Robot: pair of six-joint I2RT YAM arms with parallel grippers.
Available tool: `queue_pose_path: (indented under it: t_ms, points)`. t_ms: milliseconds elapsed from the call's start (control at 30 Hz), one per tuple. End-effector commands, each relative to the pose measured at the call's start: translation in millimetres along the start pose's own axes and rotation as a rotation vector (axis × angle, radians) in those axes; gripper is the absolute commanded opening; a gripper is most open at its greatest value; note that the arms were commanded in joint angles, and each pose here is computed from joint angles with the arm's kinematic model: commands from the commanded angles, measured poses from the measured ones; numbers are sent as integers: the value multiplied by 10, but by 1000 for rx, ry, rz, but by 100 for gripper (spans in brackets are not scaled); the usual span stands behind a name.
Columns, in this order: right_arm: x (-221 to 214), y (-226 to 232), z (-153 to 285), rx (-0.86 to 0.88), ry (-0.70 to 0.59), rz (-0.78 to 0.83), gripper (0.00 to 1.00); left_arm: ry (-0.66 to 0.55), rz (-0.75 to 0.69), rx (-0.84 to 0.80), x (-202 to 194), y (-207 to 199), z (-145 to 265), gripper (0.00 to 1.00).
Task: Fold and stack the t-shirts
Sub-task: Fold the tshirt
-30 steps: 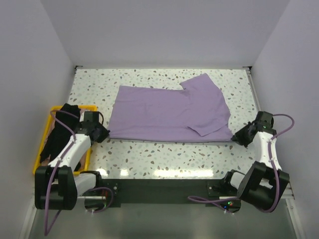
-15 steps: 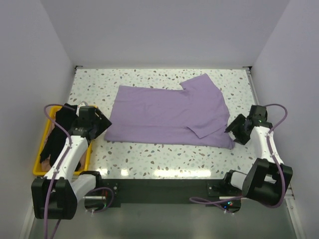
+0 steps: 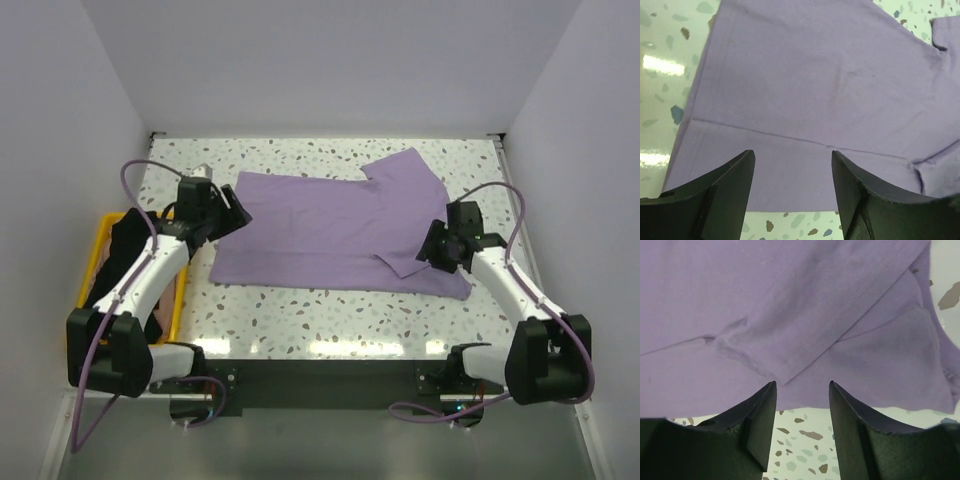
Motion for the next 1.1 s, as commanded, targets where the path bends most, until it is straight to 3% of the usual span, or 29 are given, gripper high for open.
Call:
queue_pose_path:
  t_ms: [0, 133, 867, 1067]
  points:
    - [-5, 6, -214, -14, -19, -36, 49, -67, -125, -122, 373, -279, 51, 67]
    - [-31, 33, -382, -27, 7, -46, 43, -56, -178, -162, 466, -361, 28, 68]
    - [22, 19, -633, -84, -4, -80, 42, -5, -225, -195, 231, -301, -212, 68]
    - [80, 61, -626, -79, -17, -74, 26, -3, -228, -192, 223, -294, -214, 68]
Point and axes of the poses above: each gripper's point midway between its finger pads, its own z axis back along the fingers, its own y axis along the line the jaws close on, x = y × z, the point moved 4 cm from there along z, back along the fingers, and after that the axes turned 13 degrees about -z, right-handed, at the moved point
